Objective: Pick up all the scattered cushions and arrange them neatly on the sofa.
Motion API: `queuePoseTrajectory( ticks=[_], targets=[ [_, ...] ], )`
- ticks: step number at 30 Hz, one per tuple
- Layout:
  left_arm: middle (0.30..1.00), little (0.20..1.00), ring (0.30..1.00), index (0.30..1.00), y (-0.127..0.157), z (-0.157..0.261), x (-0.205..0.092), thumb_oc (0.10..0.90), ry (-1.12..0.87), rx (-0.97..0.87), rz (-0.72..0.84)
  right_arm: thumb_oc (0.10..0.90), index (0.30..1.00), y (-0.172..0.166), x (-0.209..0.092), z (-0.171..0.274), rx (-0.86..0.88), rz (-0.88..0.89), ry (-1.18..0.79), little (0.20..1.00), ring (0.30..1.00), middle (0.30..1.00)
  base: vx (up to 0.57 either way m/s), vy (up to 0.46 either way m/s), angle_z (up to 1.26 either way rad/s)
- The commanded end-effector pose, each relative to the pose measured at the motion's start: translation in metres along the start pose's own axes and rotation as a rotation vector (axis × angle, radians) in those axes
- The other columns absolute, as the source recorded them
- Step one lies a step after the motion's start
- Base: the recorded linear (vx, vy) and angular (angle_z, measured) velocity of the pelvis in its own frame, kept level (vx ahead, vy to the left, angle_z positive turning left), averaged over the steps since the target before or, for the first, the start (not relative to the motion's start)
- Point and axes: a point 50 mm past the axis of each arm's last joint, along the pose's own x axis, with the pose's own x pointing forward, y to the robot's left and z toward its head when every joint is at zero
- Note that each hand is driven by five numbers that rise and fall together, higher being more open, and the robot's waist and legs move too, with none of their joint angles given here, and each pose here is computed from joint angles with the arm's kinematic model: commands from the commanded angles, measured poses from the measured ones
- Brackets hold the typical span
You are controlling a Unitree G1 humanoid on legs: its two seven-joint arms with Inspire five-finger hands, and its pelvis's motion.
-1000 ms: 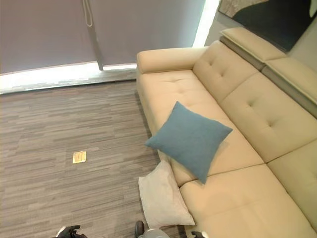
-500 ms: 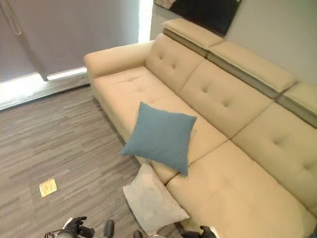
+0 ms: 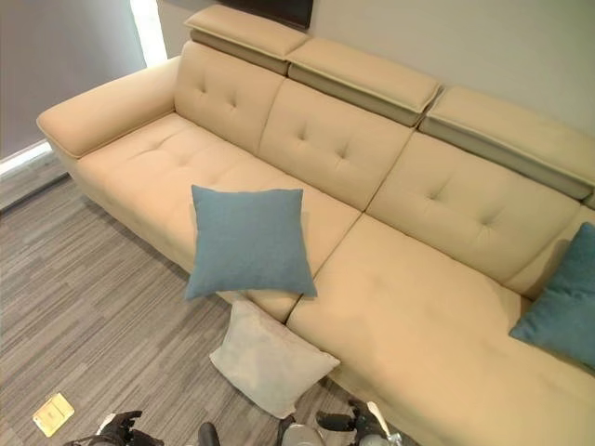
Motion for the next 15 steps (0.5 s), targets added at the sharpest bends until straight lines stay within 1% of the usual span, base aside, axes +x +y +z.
queuePoseTrajectory(
  ticks=[1, 7, 12, 15],
  targets=[
    [0.9, 0.9, 0.9, 0.9, 0.002, 0.016, 0.001, 0.8, -0.072, 0.019, 0.011, 0.8, 0.9, -0.025, 0.003, 0.001, -0.042, -0.086, -0.007, 0.9, 0.9, 0.9, 0.09, -0.111, -0.03],
    [0.9, 0.9, 0.9, 0.9, -0.01, 0.023, 0.0, 0.8, -0.097, 0.004, -0.019, 0.8, 0.9, -0.035, 0.005, 0.01, -0.043, -0.112, -0.032, 0.9, 0.9, 0.9, 0.03, -0.017, -0.26],
    [0.9, 0.9, 0.9, 0.9, -0.015, 0.015, -0.001, 0.8, -0.064, -0.004, -0.029, 0.8, 0.9, -0.037, 0.005, 0.015, -0.03, -0.123, -0.052, 0.9, 0.9, 0.9, 0.1, 0.117, -0.15],
    [0.9, 0.9, 0.9, 0.9, -0.019, 0.017, -0.001, 0.8, -0.073, -0.016, -0.039, 0.8, 0.9, -0.038, 0.005, 0.016, -0.036, -0.126, -0.059, 0.9, 0.9, 0.9, 0.11, 0.211, -0.43]
  ],
)
